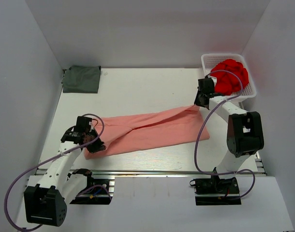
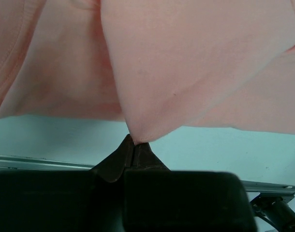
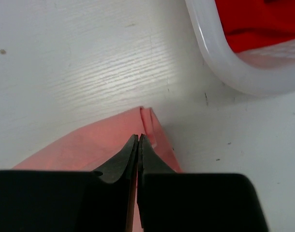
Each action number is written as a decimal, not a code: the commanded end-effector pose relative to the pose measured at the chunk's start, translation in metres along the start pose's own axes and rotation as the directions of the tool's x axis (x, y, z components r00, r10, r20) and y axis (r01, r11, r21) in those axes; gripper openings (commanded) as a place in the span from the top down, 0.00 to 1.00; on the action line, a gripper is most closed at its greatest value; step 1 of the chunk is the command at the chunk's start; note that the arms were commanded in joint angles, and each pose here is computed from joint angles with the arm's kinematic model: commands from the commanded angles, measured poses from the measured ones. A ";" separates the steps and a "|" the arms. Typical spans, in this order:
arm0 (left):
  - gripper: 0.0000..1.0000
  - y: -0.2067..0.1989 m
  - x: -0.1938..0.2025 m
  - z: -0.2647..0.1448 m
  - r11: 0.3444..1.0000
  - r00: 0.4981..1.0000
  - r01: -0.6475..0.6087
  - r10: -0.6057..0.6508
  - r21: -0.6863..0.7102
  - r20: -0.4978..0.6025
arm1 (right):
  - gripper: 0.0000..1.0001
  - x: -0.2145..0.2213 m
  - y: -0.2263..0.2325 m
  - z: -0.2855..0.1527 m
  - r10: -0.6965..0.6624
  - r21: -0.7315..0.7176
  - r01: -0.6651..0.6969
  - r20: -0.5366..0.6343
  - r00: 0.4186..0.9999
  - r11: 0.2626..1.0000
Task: Fold and stack the t-shirts
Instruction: Fold the other side of the tshirt into a rectangle
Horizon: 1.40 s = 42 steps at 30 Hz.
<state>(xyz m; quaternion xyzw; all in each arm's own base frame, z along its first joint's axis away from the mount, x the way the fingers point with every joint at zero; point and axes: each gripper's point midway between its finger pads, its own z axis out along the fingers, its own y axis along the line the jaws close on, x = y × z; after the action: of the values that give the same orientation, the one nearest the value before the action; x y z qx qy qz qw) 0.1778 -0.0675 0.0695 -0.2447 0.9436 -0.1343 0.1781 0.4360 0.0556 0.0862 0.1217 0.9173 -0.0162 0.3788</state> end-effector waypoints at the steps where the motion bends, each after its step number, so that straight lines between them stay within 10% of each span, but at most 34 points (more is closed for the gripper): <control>1: 0.93 0.006 0.009 0.004 0.998 0.998 0.055 -0.057 -0.037 -0.039 | 0.97 0.002 -0.013 -0.002 0.061 0.055 -0.062 0.019 0.998 0.997; 9: 0.82 0.013 0.005 0.002 0.990 0.995 0.095 -0.098 -0.100 -0.021 | 0.67 0.033 -0.047 0.004 0.121 0.204 -0.113 -0.027 0.992 0.972; 11: 0.58 0.013 0.005 0.000 0.990 0.995 0.095 -0.098 -0.101 -0.022 | 0.37 0.028 -0.049 0.000 0.135 0.207 -0.130 -0.006 0.991 0.970; 14: 0.13 0.011 0.000 -0.002 0.991 0.995 0.094 -0.095 -0.095 -0.002 | 0.24 0.020 -0.042 -0.009 0.136 0.157 -0.138 0.019 0.990 0.978; 16: 0.00 0.008 -0.012 -0.010 0.991 0.995 0.094 -0.089 -0.099 0.049 | 0.15 0.017 -0.034 -0.016 0.140 0.106 -0.142 0.027 0.990 0.984; 25: 0.00 -0.060 -0.090 -0.022 0.987 0.956 -0.051 0.004 0.150 0.295 | 0.10 0.006 0.041 -0.047 0.017 -0.284 -0.002 0.051 0.999 0.959; 42: 0.00 -0.040 -0.126 0.078 0.995 0.984 -0.056 0.070 -0.086 0.163 | 0.18 0.063 0.006 -0.016 0.214 -0.028 -0.221 -0.166 0.963 0.975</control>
<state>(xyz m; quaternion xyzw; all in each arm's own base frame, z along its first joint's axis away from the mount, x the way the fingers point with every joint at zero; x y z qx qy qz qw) 0.3101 -0.0623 0.0328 -0.2301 0.9453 -0.0938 0.2113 0.3818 0.0845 0.0549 0.1691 0.9314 0.0665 0.3154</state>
